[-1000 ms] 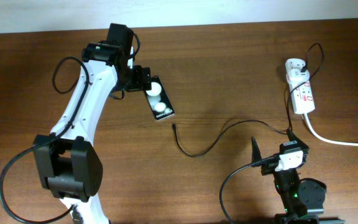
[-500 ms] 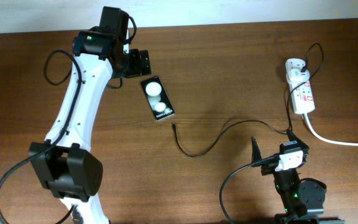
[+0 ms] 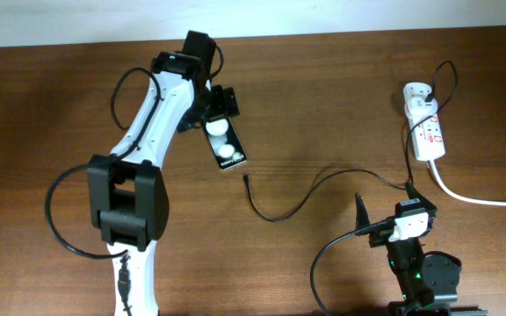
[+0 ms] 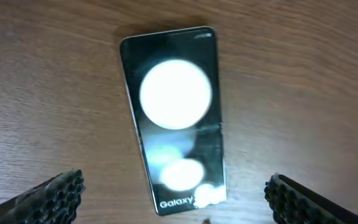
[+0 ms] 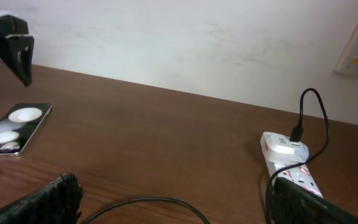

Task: Plug charger to phone and switch on socket
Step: 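Lower the open left gripper over the phone's top end, then close the left gripper on the phone's top edge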

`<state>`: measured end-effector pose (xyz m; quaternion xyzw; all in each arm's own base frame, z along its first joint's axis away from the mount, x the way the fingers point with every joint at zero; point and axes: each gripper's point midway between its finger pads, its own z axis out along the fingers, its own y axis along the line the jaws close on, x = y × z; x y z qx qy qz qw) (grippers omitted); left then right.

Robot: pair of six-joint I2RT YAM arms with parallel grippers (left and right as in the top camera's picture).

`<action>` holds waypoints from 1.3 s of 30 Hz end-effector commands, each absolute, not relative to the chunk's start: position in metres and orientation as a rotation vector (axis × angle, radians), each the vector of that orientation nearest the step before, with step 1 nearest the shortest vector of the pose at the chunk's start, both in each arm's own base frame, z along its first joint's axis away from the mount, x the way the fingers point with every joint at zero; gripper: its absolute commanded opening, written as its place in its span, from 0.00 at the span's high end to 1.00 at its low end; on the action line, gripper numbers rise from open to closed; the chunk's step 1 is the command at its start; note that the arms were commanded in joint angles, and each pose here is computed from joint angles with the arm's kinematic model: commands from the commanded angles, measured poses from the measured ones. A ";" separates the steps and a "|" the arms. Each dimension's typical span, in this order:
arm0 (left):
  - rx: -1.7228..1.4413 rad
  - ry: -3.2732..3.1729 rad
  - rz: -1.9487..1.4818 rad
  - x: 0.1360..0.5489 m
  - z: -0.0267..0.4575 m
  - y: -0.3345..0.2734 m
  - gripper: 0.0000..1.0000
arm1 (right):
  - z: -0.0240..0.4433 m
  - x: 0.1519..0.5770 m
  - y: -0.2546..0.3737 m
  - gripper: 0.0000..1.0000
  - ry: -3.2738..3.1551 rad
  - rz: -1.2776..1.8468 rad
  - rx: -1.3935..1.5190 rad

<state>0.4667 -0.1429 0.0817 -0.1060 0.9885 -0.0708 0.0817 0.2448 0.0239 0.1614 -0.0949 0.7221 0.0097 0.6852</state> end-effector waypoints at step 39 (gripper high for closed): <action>-0.329 3.114 -0.071 0.455 -0.022 -0.161 0.04 | 0.159 0.245 0.024 0.01 1.624 0.031 -0.205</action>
